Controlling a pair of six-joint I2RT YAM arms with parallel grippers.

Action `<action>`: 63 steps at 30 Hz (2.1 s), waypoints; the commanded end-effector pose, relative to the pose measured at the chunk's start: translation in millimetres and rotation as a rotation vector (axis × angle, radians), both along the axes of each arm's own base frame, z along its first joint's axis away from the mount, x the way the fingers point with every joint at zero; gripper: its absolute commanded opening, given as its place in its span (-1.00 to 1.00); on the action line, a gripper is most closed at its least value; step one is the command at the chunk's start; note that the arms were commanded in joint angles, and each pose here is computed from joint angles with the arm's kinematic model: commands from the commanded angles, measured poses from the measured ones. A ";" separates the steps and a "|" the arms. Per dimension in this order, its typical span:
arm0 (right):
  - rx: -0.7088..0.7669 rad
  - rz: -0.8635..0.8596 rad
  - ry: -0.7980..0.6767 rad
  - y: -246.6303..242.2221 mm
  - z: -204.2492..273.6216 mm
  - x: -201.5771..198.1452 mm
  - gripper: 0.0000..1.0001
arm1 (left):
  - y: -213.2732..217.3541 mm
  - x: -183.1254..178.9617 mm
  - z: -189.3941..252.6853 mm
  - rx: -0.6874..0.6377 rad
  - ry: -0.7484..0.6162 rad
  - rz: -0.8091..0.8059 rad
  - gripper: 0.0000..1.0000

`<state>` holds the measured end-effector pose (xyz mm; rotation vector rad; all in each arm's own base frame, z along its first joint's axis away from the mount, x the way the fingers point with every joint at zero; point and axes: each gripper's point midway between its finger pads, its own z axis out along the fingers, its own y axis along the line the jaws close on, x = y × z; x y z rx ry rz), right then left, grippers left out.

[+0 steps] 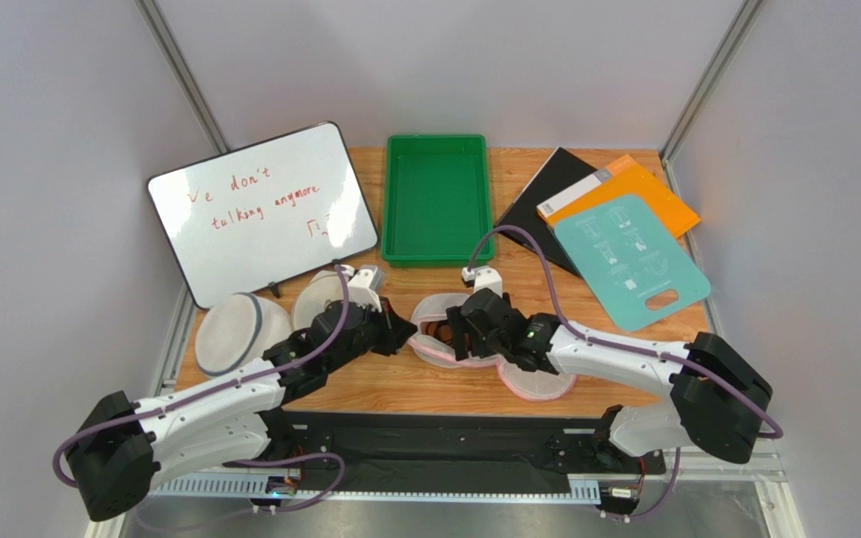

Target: Unzip the laundry bag and remove the bra

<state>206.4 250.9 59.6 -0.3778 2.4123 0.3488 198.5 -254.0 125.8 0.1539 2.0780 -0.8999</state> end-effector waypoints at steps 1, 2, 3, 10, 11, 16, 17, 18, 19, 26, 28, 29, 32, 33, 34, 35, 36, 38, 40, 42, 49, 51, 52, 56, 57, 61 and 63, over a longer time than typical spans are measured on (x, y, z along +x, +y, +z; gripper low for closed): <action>0.022 -0.042 -0.033 5.6 9.9 10.0 0.59 | -7.0 4.0 22.4 -0.025 -0.052 -0.021 -1.00; 0.021 -0.041 -0.031 6.6 8.3 10.4 0.61 | -6.9 4.0 22.3 -0.025 -0.052 -0.023 -1.00; 0.009 -0.033 -0.024 7.5 2.6 10.4 0.61 | -7.0 3.7 20.7 -0.022 -0.049 -0.024 -1.00; 0.027 -0.033 -0.005 22.0 -12.7 15.3 0.59 | -8.8 0.3 18.5 -0.030 -0.048 -0.045 -1.00; 0.032 -0.037 -0.005 22.5 -13.8 15.5 0.54 | -9.1 0.0 18.3 -0.028 -0.048 -0.049 -1.00; 0.069 -0.044 -0.034 24.3 1.1 17.8 0.18 | -9.2 -2.1 17.0 -0.021 -0.044 -0.061 -1.00; 0.071 -0.039 -0.043 24.0 5.4 18.3 -0.01 | -9.1 -2.2 16.7 -0.019 -0.044 -0.062 -1.00; 0.090 -0.034 -0.063 25.8 16.6 20.1 -0.16 | -9.7 -2.7 16.5 -0.019 -0.044 -0.065 -1.00; 0.097 -0.032 -0.074 26.0 22.1 21.5 -0.34 | -9.7 -2.6 15.6 -0.017 -0.042 -0.067 -1.00; 0.185 -0.002 -0.144 33.0 69.8 22.0 -0.98 | -11.6 -1.4 13.0 -0.001 -0.036 -0.072 -1.00; 0.211 0.016 -0.147 35.9 76.8 19.7 -1.00 | -13.0 -1.8 12.8 0.003 -0.034 -0.079 -1.00; 0.231 0.025 -0.153 37.4 82.8 18.5 -1.00 | -13.3 -1.6 13.0 0.003 -0.034 -0.079 -1.00; 0.278 0.051 -0.147 40.9 95.3 12.5 -1.00 | -12.8 -0.4 13.2 0.008 -0.030 -0.071 -1.00; 0.286 0.057 -0.142 41.5 97.5 10.1 -1.00 | -12.3 -0.1 12.8 0.013 -0.027 -0.069 -1.00; 0.301 0.065 -0.138 42.5 101.1 7.3 -1.00 | -12.0 0.6 13.2 0.012 -0.026 -0.063 -1.00; 0.321 0.071 -0.144 42.3 108.4 5.5 -1.00 | -11.2 1.2 13.4 0.013 -0.025 -0.058 -1.00; 0.326 0.075 -0.145 40.8 111.7 3.9 -1.00 | -11.1 1.1 12.7 0.014 -0.022 -0.056 -1.00; 0.353 0.079 -0.160 38.8 124.0 1.2 -1.00 | -10.6 2.2 12.6 0.015 -0.020 -0.049 -1.00; 0.360 0.081 -0.165 35.1 130.1 -1.3 -1.00 | -8.8 3.6 12.2 0.019 -0.014 -0.033 -1.00; 0.391 0.090 -0.178 32.8 143.7 -5.1 -1.00 | -6.5 4.3 10.3 0.031 -0.006 -0.021 -1.00; 0.492 0.093 -0.237 23.0 187.7 -13.8 -1.00 | -3.3 5.4 4.6 0.057 0.011 -0.003 -1.00; 0.520 0.088 -0.259 20.0 200.3 -14.6 -1.00 | -3.6 5.3 1.6 0.066 0.017 -0.007 -1.00; 0.533 0.085 -0.272 18.7 207.2 -14.5 -1.00 | -4.5 4.1 1.1 0.066 0.019 -0.014 -1.00; 0.554 0.079 -0.312 16.0 225.7 -11.9 -1.00 | -4.7 3.3 -2.8 0.077 0.028 -0.020 -1.00; 0.561 0.085 -0.321 16.4 230.4 -12.1 -1.00 | -4.2 3.6 -3.6 0.080 0.029 -0.019 -1.00; 0.611 0.094 -0.358 16.8 253.2 -12.6 -1.00 | -3.7 3.0 -4.7 0.086 0.030 -0.020 -1.00; 0.643 0.108 -0.368 18.8 264.3 -15.0 -1.00 | -2.4 3.4 -7.0 0.097 0.034 -0.017 -1.00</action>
